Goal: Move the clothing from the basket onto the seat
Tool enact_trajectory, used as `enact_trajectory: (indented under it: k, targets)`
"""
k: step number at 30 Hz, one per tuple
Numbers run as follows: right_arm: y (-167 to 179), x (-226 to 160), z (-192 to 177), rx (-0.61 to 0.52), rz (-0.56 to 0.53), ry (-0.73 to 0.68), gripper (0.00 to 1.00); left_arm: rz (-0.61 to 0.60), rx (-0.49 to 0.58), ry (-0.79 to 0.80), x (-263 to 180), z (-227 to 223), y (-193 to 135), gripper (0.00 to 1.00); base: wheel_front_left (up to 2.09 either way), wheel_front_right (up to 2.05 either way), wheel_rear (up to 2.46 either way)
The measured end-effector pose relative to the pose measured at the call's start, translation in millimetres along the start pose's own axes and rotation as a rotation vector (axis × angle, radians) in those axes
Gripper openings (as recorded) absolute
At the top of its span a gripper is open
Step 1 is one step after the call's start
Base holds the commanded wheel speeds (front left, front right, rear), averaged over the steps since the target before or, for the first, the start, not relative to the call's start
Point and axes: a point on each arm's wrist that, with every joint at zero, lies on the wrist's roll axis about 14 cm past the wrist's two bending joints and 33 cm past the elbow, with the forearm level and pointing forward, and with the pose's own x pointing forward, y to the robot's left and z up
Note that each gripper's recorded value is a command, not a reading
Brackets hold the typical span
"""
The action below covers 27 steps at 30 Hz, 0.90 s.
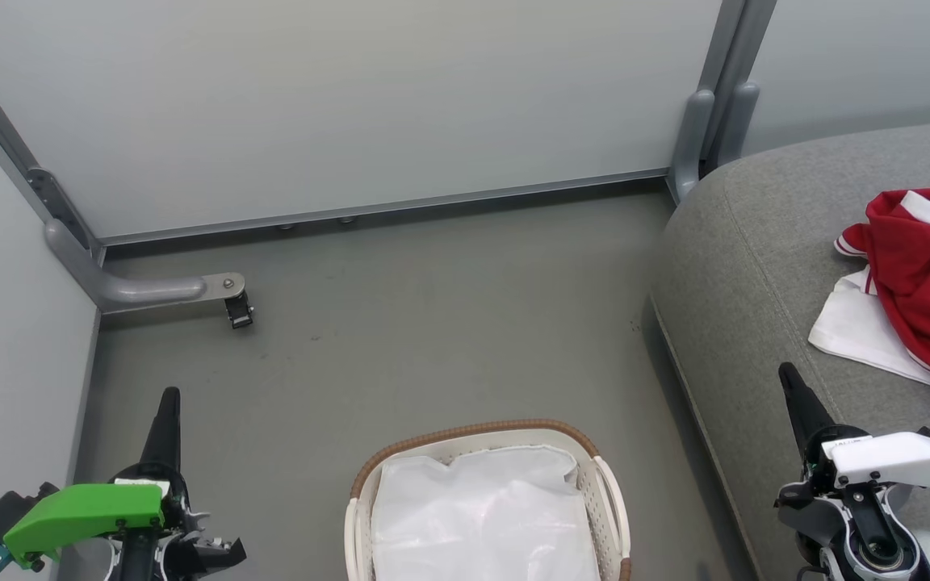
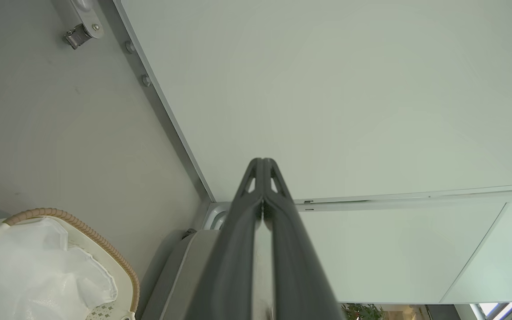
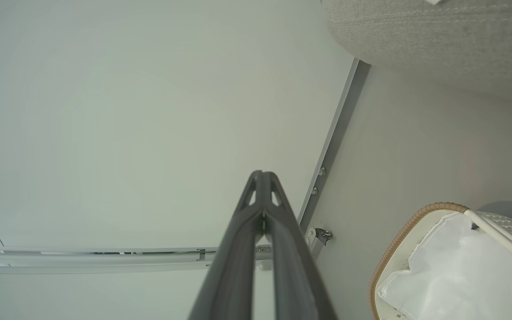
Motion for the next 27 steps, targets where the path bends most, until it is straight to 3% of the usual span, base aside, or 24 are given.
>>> enact_trajectory:
  k: [27]
  targets:
    - [10.8,-4.4,6.2,0.15,0.044,-0.003,0.0,-0.059,-0.142,0.004,0.9,4.2,-16.9,0.0,0.0,0.0,0.0]
